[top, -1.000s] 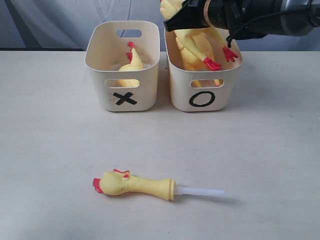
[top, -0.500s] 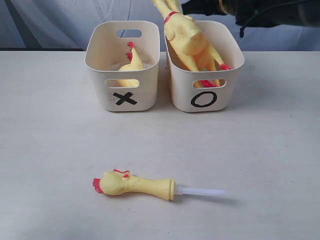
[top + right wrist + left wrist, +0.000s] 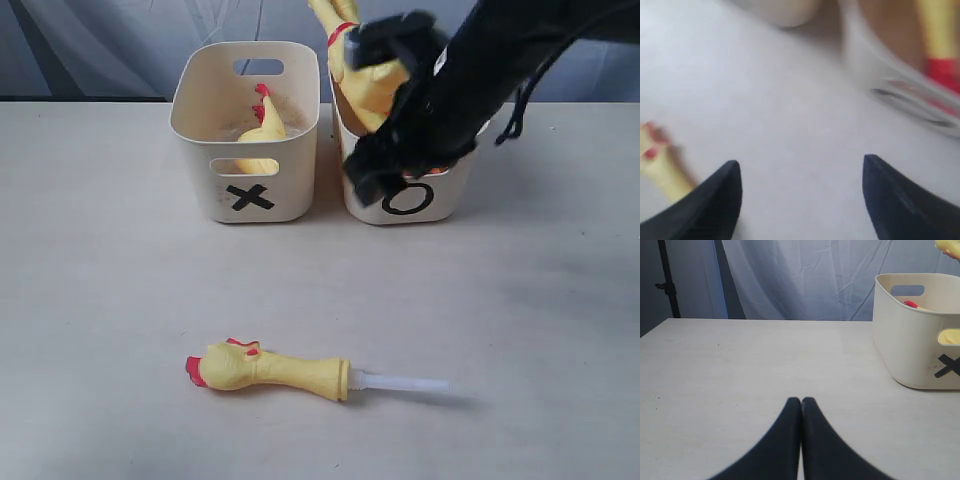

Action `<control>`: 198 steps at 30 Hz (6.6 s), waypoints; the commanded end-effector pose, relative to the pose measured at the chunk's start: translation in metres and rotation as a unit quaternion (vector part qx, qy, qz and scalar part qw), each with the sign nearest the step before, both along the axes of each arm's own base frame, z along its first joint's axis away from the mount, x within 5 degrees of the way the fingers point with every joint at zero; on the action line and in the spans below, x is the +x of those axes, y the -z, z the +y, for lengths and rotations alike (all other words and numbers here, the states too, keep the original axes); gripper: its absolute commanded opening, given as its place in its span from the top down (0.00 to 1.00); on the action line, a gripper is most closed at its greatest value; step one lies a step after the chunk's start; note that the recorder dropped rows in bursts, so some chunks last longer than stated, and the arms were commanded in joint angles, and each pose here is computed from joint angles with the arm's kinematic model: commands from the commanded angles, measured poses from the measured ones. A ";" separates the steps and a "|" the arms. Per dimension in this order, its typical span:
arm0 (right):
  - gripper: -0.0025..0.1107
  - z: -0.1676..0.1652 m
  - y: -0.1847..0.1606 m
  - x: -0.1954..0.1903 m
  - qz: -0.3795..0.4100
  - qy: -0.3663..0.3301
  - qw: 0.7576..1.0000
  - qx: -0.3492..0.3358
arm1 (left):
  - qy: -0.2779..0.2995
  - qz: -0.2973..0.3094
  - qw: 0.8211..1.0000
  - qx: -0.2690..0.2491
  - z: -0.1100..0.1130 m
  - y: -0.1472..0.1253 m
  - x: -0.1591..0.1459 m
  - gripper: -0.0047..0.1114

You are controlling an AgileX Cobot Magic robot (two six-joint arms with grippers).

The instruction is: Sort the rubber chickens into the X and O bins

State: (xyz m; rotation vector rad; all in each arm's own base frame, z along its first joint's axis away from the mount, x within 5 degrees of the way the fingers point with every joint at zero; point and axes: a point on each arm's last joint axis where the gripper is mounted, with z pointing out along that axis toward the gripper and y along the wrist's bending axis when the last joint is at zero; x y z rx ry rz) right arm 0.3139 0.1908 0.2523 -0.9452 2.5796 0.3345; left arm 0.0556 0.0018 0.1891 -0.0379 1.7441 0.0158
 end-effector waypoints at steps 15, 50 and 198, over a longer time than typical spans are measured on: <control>0.41 0.077 0.085 -0.094 0.016 -0.377 0.926 -0.023 | 0.001 -0.011 1.000 -0.002 0.000 -0.002 0.000 0.96; 0.99 0.113 -0.046 -0.053 -0.281 -0.277 0.918 -0.043 | 0.001 -0.011 1.000 -0.002 0.000 -0.002 0.000 0.96; 0.99 -0.194 0.068 -0.260 -0.420 0.378 0.817 0.117 | 0.001 -0.010 1.000 -0.002 0.000 -0.002 0.000 0.96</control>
